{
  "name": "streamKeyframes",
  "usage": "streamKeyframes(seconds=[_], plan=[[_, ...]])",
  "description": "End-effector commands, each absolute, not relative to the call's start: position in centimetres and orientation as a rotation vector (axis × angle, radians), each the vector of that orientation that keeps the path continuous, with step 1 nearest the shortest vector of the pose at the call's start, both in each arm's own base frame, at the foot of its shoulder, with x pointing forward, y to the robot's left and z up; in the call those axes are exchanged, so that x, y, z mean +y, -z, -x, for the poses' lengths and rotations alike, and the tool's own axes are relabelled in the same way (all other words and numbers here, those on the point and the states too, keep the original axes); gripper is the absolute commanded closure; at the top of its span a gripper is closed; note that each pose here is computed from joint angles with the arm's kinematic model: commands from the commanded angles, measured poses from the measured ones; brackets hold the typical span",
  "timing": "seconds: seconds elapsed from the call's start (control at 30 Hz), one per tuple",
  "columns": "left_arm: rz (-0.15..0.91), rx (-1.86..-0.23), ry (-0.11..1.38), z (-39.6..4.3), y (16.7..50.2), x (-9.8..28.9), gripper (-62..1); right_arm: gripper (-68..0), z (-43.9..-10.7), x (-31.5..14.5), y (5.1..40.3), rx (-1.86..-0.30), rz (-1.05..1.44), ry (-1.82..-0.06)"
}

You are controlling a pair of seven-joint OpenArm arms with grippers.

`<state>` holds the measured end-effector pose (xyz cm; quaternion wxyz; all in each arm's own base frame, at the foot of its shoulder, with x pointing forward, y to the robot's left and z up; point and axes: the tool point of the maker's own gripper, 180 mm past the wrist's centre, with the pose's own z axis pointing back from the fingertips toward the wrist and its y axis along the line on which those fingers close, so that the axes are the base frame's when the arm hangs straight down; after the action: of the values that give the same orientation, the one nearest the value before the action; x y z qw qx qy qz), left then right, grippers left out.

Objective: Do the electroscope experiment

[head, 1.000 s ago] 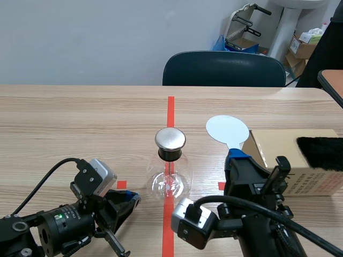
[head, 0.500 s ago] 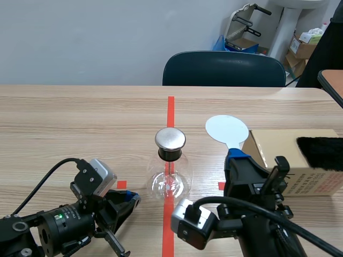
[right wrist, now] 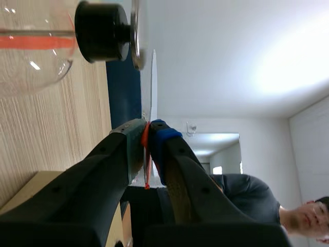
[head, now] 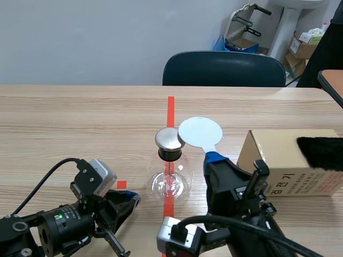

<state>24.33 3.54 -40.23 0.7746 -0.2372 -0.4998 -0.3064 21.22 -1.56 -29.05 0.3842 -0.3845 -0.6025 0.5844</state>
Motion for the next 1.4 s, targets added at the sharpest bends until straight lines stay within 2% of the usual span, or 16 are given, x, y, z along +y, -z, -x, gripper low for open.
streamKeyframes(seconds=[0.0,0.43,1.17,1.37], plan=[[0.527,-1.099,0.653,-24.3,39.8,3.2,-2.7,-1.0,-21.5,-1.5,28.3,-1.573,1.0,-1.499],[0.525,-1.096,0.658,-24.3,39.8,3.2,-2.7,-1.0,-20.2,0.9,28.2,-1.681,0.905,-1.606],[0.522,-1.096,0.66,-24.3,39.9,3.3,-2.7,-1.0,-20.2,0.8,28.2,-1.676,0.91,-1.602],[0.521,-1.097,0.674,-24.2,39.9,3.2,-2.7,-1.0,-20.9,-0.3,28.2,-1.625,0.958,-1.548]])
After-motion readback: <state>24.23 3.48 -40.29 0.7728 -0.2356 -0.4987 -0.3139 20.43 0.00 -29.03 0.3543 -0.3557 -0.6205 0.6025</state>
